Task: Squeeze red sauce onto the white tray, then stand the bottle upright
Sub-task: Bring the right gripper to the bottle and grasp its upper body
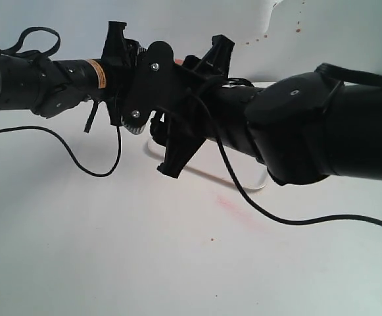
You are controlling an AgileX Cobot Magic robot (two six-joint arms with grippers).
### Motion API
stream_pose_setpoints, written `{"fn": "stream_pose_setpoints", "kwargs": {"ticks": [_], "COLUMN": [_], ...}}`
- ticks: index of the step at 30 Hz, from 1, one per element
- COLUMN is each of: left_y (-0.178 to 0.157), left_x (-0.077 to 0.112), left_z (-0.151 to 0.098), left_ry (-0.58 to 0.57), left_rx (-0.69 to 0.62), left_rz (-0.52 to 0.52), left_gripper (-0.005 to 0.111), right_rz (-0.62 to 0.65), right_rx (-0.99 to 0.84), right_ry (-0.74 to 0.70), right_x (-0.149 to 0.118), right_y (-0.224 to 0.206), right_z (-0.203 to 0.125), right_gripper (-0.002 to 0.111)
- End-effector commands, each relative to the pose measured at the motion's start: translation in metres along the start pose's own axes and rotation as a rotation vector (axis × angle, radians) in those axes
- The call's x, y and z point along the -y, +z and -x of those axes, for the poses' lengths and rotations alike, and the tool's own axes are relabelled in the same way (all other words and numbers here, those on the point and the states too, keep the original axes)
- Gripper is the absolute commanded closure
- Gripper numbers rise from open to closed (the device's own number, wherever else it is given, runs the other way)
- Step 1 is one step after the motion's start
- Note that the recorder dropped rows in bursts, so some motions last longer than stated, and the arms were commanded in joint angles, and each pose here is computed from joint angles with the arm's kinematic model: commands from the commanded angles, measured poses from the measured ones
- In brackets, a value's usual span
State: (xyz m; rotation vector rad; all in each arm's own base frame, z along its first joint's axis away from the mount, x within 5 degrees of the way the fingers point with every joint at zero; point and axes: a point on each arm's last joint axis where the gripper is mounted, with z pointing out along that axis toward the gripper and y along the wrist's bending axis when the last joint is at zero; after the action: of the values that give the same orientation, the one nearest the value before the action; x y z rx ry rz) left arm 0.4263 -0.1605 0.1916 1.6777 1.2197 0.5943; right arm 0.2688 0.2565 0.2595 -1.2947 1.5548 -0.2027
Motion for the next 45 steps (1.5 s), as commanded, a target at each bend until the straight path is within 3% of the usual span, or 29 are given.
{"fn": "stream_pose_setpoints", "kwargs": {"ticks": [1, 5, 10, 14, 17, 24, 28, 31, 38, 45], "left_y": [-0.006, -0.006, -0.005, -0.006, -0.006, -0.006, -0.004, -0.004, -0.004, -0.004], "left_x": [-0.02, -0.02, -0.023, -0.035, -0.039, -0.038, -0.038, -0.038, -0.038, -0.039], "left_z": [0.003, 0.003, 0.004, 0.005, 0.006, 0.009, 0.016, 0.02, 0.024, 0.026], "left_ry": [0.019, 0.139, 0.245, 0.257, 0.331, 0.44, 0.523, 0.537, 0.547, 0.547], "left_rx": [0.005, 0.004, 0.003, 0.002, -0.003, -0.004, 0.011, 0.022, 0.032, 0.041], "left_rz": [0.056, 0.057, 0.067, 0.1, 0.114, 0.111, 0.123, 0.135, 0.142, 0.16], "left_gripper": [0.107, 0.107, 0.107, 0.107, 0.107, 0.107, 0.107, 0.107, 0.107, 0.107], "right_rz": [-0.035, -0.117, -0.201, -0.261, -0.273, -0.278, -0.272, -0.347, -0.388, -0.363], "right_rx": [-0.042, -0.109, -0.064, 0.023, 0.022, -0.065, -0.036, 0.021, 0.03, 0.022], "right_ry": [-0.079, -0.142, -0.029, 0.15, 0.171, 0.099, 0.079, 0.142, 0.248, 0.266], "right_x": [-0.004, -0.009, -0.02, -0.014, -0.011, -0.01, -0.02, -0.015, 0.002, 0.003], "right_y": [0.008, 0.024, 0.046, 0.057, 0.067, 0.096, 0.105, 0.105, 0.107, 0.108], "right_z": [-0.007, -0.019, -0.026, -0.018, -0.016, -0.057, -0.062, -0.06, -0.075, -0.079], "right_gripper": [0.038, 0.027, 0.026, 0.026, 0.026, 0.026, 0.026, 0.026, 0.026, 0.026]}}
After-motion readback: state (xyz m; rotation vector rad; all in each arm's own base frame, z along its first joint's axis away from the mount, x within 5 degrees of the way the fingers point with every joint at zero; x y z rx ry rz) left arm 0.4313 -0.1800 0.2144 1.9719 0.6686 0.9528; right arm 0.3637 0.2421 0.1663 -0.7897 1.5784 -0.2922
